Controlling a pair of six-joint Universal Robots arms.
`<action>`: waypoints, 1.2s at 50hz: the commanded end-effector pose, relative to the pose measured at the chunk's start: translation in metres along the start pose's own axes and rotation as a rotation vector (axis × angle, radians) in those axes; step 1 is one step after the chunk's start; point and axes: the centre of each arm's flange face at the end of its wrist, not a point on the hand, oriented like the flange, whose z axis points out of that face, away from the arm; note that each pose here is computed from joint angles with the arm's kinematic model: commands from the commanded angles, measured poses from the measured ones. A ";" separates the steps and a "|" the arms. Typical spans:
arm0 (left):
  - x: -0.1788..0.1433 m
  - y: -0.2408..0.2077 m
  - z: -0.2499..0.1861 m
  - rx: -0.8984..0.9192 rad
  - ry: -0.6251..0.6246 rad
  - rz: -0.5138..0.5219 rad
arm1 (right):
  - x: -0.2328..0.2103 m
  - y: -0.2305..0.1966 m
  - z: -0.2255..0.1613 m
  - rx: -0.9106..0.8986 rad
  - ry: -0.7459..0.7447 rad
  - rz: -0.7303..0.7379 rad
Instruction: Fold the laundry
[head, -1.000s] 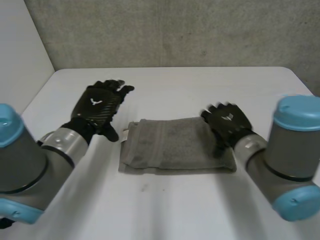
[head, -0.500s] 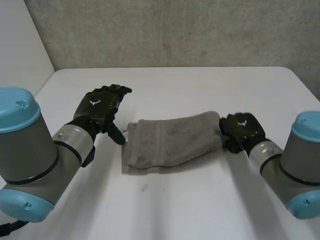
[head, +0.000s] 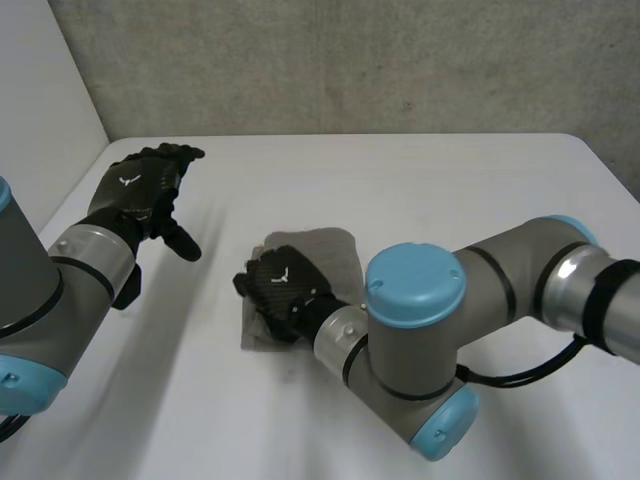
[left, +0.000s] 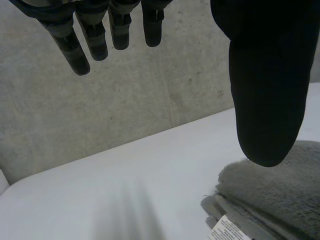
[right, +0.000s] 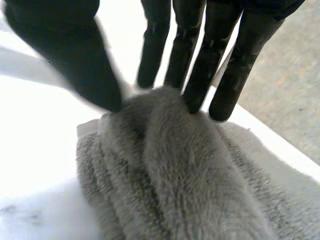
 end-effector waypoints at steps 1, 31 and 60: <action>0.000 0.006 0.003 -0.013 0.003 -0.001 | 0.022 -0.026 -0.010 0.031 0.117 0.024; 0.085 0.089 0.052 -0.247 0.263 -0.050 | 0.127 0.003 -0.038 -0.114 0.390 0.355; 0.047 0.033 0.017 -0.164 0.171 0.110 | 0.111 -0.038 -0.022 -0.066 0.324 0.159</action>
